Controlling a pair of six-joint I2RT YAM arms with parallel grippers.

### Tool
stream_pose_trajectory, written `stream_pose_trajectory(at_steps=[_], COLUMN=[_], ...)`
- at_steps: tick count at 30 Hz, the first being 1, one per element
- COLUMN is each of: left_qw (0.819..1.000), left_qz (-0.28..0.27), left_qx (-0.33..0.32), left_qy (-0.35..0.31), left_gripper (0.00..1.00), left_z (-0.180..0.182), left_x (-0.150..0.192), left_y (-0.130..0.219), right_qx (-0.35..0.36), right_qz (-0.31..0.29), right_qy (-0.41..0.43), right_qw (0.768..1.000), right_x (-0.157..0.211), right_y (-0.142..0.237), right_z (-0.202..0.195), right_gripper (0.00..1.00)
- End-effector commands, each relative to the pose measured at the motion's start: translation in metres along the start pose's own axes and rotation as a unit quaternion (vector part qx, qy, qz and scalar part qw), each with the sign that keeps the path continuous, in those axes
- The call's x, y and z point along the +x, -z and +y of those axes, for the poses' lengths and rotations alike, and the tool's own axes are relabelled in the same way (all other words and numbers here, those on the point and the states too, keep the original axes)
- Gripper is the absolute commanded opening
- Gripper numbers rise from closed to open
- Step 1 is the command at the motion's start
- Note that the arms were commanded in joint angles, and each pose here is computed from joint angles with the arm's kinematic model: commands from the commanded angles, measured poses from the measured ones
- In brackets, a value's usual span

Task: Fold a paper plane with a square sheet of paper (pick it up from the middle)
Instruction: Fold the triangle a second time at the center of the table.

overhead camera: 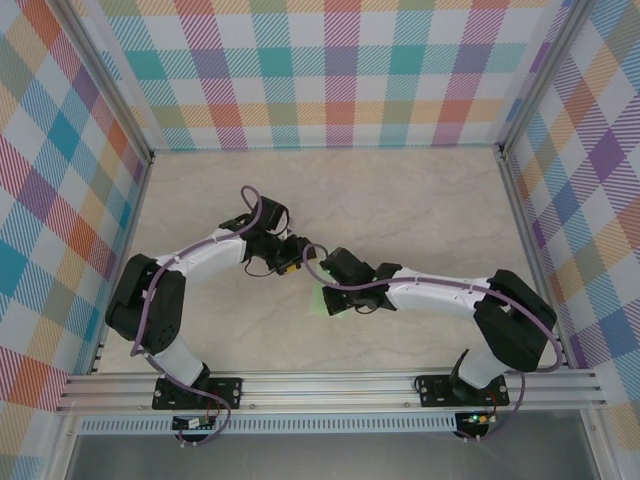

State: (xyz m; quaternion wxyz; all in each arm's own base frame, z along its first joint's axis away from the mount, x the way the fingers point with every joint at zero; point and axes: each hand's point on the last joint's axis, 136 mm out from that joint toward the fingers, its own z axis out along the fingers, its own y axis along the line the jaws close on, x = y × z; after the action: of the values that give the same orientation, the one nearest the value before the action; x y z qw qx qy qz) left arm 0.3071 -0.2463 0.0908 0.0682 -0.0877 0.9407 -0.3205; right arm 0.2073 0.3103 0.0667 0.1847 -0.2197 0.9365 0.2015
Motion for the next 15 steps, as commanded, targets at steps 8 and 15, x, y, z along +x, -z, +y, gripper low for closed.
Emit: stream_pose_trajectory(at_steps=[8,15], left_qw=[1.0,1.0], left_qz=[0.01,0.016], left_qx=[0.001,0.003], left_qy=[-0.006,-0.005], left_gripper=[0.52,0.52], left_z=[0.004,0.008], left_x=[0.018,0.024], left_y=[0.008,0.007], right_qx=[-0.116,-0.122], right_qz=[0.026,0.036], right_qy=[-0.01,-0.025], right_qw=[0.993,0.992], right_x=[-0.006,-0.006], right_y=[0.009,0.01], right_z=[0.004,-0.009], right_gripper=[0.03,0.04])
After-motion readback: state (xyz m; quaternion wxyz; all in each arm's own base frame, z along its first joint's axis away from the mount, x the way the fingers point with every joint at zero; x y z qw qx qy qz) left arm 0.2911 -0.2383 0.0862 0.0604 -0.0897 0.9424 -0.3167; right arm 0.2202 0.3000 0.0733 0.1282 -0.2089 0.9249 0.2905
